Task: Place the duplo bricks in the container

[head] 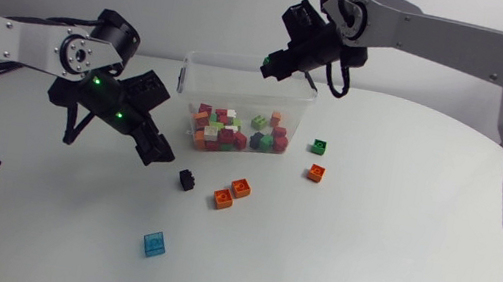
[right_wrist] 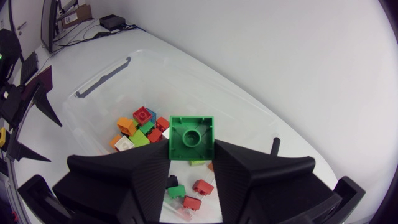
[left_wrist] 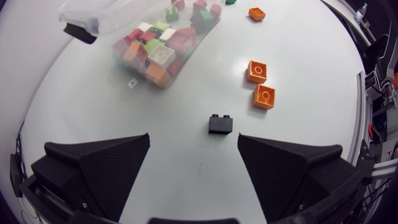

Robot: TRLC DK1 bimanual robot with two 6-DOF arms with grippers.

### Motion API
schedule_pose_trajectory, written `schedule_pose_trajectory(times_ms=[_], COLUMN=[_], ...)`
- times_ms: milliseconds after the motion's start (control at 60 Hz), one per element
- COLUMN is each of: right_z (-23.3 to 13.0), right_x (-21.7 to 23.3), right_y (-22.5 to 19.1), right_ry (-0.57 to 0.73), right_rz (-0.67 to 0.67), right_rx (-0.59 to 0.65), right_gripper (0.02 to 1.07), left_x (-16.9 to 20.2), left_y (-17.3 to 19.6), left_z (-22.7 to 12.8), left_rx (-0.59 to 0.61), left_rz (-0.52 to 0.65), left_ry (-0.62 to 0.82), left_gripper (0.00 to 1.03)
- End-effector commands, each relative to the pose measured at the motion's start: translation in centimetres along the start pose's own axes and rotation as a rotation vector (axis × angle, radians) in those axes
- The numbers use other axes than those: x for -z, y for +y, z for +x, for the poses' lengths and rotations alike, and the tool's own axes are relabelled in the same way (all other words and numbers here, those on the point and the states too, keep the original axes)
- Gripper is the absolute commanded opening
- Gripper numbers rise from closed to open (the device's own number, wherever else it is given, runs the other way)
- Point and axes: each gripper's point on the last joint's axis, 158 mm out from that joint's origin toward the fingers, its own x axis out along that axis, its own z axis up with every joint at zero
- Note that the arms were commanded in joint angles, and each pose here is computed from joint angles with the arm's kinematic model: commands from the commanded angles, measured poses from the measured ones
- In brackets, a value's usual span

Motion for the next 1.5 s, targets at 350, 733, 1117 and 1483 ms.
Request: schedule_pose_trajectory(times_ms=[350,733,1117,1483], right_z=[-3.5,-10.4,-11.7,-9.7], right_x=[-0.6,5.9,13.8,20.5], right_y=[-1.9,-3.5,-1.7,0.7], right_ry=[-0.028,0.001,0.108,0.228], right_rz=[0.053,0.095,0.049,-0.059], right_rx=[0.047,0.084,0.036,-0.083], right_gripper=[1.02,1.02,1.02,1.02], left_x=[1.0,0.5,1.4,2.3], left_y=[-1.6,-3.2,-3.1,-3.6], left_z=[5.6,8.3,9.5,10.3], left_rx=[0.074,0.103,0.079,0.084], left_rz=[0.046,0.079,0.094,0.104], left_ry=[0.078,0.090,0.139,0.171], left_gripper=[0.98,0.96,0.55,0.42])
